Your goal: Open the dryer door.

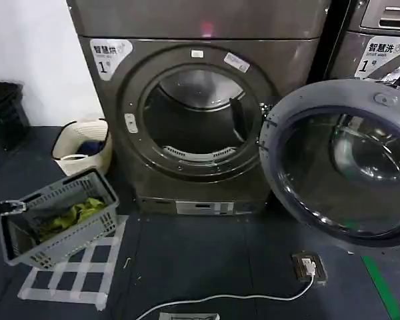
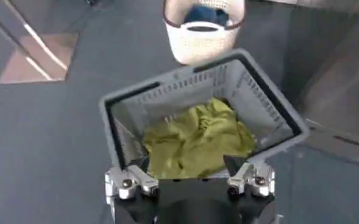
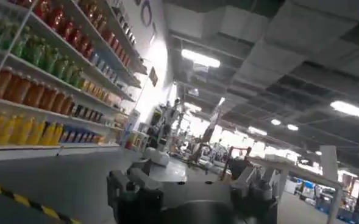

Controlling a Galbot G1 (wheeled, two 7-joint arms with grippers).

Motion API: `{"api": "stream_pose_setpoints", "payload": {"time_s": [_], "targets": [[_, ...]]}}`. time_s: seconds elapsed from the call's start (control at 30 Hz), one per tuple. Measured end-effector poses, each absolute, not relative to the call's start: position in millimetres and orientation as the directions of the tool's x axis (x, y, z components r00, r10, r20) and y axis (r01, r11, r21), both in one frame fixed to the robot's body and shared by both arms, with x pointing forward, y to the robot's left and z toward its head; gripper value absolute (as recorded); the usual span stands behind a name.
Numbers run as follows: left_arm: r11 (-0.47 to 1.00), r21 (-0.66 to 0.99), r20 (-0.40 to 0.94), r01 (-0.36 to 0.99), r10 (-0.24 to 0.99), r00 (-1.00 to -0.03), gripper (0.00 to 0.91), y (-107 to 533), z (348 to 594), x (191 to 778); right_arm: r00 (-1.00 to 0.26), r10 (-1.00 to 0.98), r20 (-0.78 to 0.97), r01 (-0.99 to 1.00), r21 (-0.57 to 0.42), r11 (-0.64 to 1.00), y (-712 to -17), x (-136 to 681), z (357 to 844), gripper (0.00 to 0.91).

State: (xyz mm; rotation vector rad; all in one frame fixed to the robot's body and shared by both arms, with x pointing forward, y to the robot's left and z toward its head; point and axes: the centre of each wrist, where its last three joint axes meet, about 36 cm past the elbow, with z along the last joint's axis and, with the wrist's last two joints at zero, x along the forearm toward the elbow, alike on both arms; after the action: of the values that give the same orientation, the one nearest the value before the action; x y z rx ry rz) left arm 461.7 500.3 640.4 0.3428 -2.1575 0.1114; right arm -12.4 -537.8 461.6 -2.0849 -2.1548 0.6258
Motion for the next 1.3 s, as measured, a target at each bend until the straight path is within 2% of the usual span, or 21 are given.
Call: {"api": "stream_pose_setpoints", "payload": {"time_s": [0.2, 0.37, 0.6, 0.8, 1.13, 1.3], "targets": [[0.958, 0.016, 0.800, -0.286, -0.185, -0.571, 0.907, 490.7, 628.3, 473.5, -0.080, 0.971, -0.224, 0.940, -0.341, -0.001, -534.0, -10.1, 462.8, 0.907], [0.956, -0.047, 0.802, -0.290, -0.137, -0.581, 0.907, 471.2, 617.7, 507.3, -0.074, 0.969, -0.236, 0.938, -0.348, -0.013, -534.4, -16.0, 468.5, 0.907], [0.961, -0.074, 0.803, -0.266, -0.101, -0.587, 0.907, 427.1, 624.9, 576.1, -0.072, 0.965, -0.251, 0.935, -0.354, -0.022, -535.2, -21.5, 471.9, 0.907], [0.951, -0.004, 0.787, -0.308, -0.187, -0.588, 0.907, 428.9, 628.6, 616.6, -0.074, 0.964, -0.254, 0.936, -0.352, -0.021, -535.6, -22.0, 469.8, 0.907], [0.916, 0.073, 0.787, -0.394, -0.295, -0.542, 0.907, 472.0, 618.9, 618.5, -0.071, 0.967, -0.245, 0.938, -0.347, -0.019, -536.4, -21.8, 463.2, 0.907], [0.908, 0.083, 0.798, -0.411, -0.308, -0.519, 0.907, 480.8, 612.7, 614.3, -0.067, 0.969, -0.238, 0.938, -0.345, -0.019, -537.0, -22.4, 460.0, 0.907]]}}
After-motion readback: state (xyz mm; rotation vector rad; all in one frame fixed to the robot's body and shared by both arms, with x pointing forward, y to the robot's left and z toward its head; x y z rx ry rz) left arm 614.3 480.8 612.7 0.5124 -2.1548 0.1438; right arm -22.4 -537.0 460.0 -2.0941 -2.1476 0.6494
